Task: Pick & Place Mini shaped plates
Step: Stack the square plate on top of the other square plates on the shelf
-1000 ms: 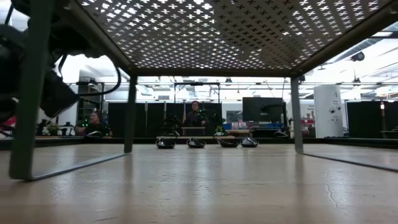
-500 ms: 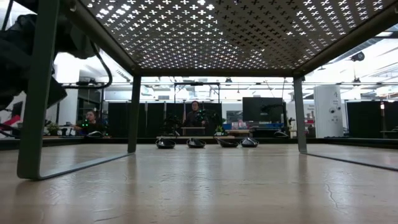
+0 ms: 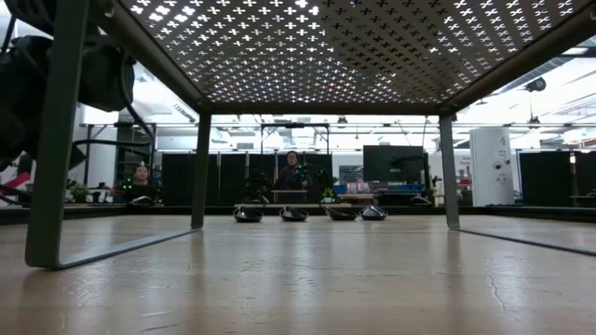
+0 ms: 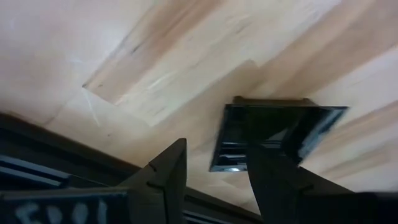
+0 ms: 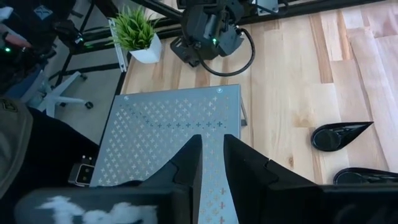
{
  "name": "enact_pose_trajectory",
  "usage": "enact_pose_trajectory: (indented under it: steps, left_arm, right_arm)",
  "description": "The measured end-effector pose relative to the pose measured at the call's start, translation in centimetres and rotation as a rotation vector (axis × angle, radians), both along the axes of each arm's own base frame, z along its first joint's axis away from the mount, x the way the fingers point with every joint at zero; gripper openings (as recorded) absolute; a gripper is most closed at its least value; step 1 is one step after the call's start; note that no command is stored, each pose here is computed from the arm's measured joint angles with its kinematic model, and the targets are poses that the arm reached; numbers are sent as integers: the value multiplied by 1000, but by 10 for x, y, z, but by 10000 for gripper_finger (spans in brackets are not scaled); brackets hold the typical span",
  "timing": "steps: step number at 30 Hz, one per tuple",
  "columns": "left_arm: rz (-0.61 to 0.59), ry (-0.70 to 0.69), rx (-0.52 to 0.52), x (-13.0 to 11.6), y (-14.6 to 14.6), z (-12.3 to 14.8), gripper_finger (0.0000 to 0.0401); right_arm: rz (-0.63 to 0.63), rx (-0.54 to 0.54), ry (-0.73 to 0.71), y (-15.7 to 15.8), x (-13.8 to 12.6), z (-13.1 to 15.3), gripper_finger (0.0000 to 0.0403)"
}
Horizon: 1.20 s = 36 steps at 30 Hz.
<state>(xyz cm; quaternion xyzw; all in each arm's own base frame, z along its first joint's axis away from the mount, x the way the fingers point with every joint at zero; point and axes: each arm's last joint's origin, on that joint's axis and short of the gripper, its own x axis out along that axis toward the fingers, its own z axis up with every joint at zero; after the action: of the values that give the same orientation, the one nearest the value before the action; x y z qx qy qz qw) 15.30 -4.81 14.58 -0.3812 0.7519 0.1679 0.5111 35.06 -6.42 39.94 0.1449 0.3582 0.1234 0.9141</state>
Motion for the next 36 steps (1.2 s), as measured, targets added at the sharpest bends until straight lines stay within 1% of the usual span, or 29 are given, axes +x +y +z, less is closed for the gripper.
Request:
enact_pose_trajectory:
  steps: [5,8,13,20,23,28,31,36]
  left_arm:
    - [-1,4,-5,-2,0,-3,156]
    - [-12,-17,-15,0,0,-3,142]
    - [-18,-47,-18,2,-1,-4,100]
    - [-21,-14,-12,-6,1,-11,39]
    - [-19,0,-29,-8,1,-13,9]
    - [-4,-4,-50,-5,0,-9,2]
    - [18,-40,-44,1,-1,2,0]
    - [76,-128,-1,7,-1,24,1]
  right_arm:
    - [-2,2,0,0,0,0,64]
    - [-2,1,-4,0,0,0,69]
    - [-7,5,-9,0,1,1,76]
    - [-13,12,-8,0,1,1,71]
    - [-13,12,-8,0,1,1,65]
    - [-16,14,-11,0,1,1,60]
    - [-18,16,-10,0,1,1,59]
    - [-20,20,-8,0,1,1,61]
